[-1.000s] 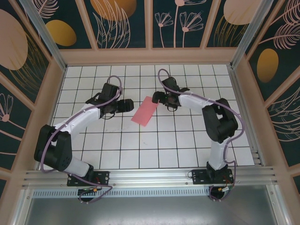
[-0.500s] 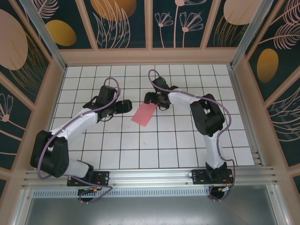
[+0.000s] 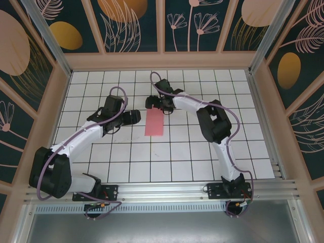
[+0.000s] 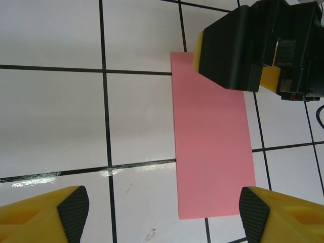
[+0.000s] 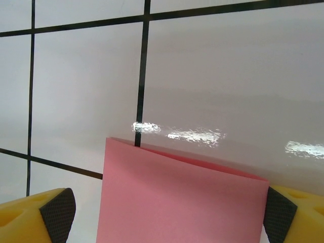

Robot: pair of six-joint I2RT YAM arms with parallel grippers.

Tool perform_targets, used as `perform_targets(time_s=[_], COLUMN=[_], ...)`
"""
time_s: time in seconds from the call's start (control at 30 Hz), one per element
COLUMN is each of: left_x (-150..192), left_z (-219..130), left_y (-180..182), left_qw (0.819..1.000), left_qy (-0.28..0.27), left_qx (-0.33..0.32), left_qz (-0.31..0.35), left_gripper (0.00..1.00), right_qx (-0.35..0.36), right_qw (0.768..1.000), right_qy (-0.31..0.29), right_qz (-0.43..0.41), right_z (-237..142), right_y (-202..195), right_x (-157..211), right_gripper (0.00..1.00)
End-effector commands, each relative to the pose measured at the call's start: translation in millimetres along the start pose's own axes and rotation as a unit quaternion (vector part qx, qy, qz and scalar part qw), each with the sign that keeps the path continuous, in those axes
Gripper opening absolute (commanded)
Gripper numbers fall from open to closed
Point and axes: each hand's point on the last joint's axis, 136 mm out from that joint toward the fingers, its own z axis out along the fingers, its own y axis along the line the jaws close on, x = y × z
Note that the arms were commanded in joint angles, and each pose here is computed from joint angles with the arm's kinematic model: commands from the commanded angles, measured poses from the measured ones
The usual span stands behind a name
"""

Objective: Fold a paper plane with a square sheet of paper (fold left side to right side)
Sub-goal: Rotate the paper at the center of the table, then third fold the triangle at the center of the table.

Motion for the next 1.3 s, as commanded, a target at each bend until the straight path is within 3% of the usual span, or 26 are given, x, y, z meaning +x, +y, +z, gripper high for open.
perform_targets(time_s=[0.0,0.17,0.33,0.43,0.87,1.1,1.27], left_x=[-2.7,3.9,11.6,14.4,22.5,25.0,23.2], left_z=[-4.6,-0.8,7.5,13.8,28.6,38.3,50.4], left_y=[-0.7,-8.8,-12.9,-12.9,-7.3,-9.9,-21.0], left_qw=[1.0,0.999,0.997,0.996,0.995,0.994,0.99], left_qy=[-0.017,-0.016,-0.008,-0.001,0.02,0.035,0.051], left_qx=[0.009,0.045,0.069,0.073,0.074,0.081,0.111], left_qz=[-0.002,-0.023,-0.041,-0.047,-0.061,-0.065,-0.077], left_gripper=[0.81,0.8,0.81,0.81,0.81,0.8,0.75], right_qx=[0.007,0.01,-0.091,-0.117,-0.072,-0.042,-0.042], right_qw=[0.999,0.998,0.995,0.993,0.997,0.998,0.998], right_qy=[-0.023,-0.041,-0.024,-0.007,0.031,0.047,0.054], right_qz=[-0.034,-0.039,-0.023,-0.011,-0.008,-0.015,-0.012], right_z=[-17.2,-48.2,-57.1,-48.1,-1.4,6.3,6.9], right_y=[6.4,0.3,15.8,18.9,-7.9,-27.7,-35.6], right_x=[-17.8,-22.3,-9.5,-1.2,14.9,29.9,38.0], right_gripper=[0.96,0.94,0.75,0.72,0.72,0.68,0.67])
